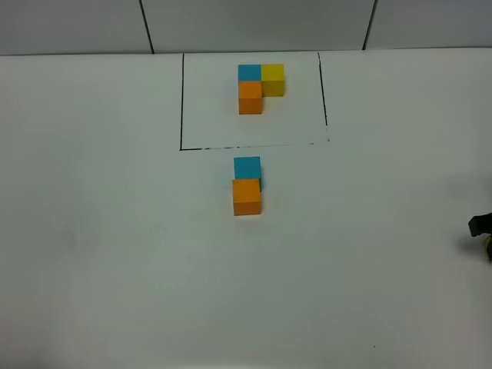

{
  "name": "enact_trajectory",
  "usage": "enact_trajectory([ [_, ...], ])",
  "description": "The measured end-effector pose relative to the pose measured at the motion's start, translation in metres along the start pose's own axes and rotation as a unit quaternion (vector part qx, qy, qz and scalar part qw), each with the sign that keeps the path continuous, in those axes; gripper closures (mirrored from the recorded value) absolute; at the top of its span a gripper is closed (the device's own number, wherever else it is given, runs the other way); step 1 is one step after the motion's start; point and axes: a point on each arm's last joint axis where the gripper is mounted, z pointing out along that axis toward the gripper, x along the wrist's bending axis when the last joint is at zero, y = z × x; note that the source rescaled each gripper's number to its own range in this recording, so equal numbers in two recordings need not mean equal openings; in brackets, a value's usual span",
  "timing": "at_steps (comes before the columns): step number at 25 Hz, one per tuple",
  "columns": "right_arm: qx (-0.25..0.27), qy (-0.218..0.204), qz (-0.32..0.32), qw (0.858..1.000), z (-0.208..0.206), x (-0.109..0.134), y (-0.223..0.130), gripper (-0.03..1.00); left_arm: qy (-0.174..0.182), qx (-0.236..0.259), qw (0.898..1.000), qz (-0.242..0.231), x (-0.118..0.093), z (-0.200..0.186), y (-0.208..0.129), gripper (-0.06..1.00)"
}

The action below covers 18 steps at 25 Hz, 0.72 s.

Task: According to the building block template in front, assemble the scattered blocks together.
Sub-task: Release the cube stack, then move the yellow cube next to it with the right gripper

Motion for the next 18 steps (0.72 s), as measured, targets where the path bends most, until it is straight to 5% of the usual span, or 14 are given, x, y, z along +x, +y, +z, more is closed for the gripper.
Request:
enact_trajectory([
  [4,-0.013,-0.012,-0.079,0.997,-0.010,0.029,0.005,0.96,0.000,0.000,1.000,0.000,0.000,0.000,0.000,0.27],
  [7,-0.029,-0.035,-0.214,0.976,-0.021,0.062,0.009,0.96,0.000,0.000,1.000,0.000,0.000,0.000,0.000,0.27],
  [11,-0.038,-0.047,-0.391,0.918,-0.030,0.109,0.021,0.96,0.000,0.000,1.000,0.000,0.000,0.000,0.000,0.27],
  [14,-0.025,-0.048,-0.506,0.861,-0.033,0.136,0.035,0.96,0.000,0.000,1.000,0.000,0.000,0.000,0.000,0.27],
  [18,0.004,-0.030,-0.605,0.796,-0.026,0.170,0.055,0.96,0.000,0.000,1.000,0.001,0.000,0.000,0.000,0.27],
])
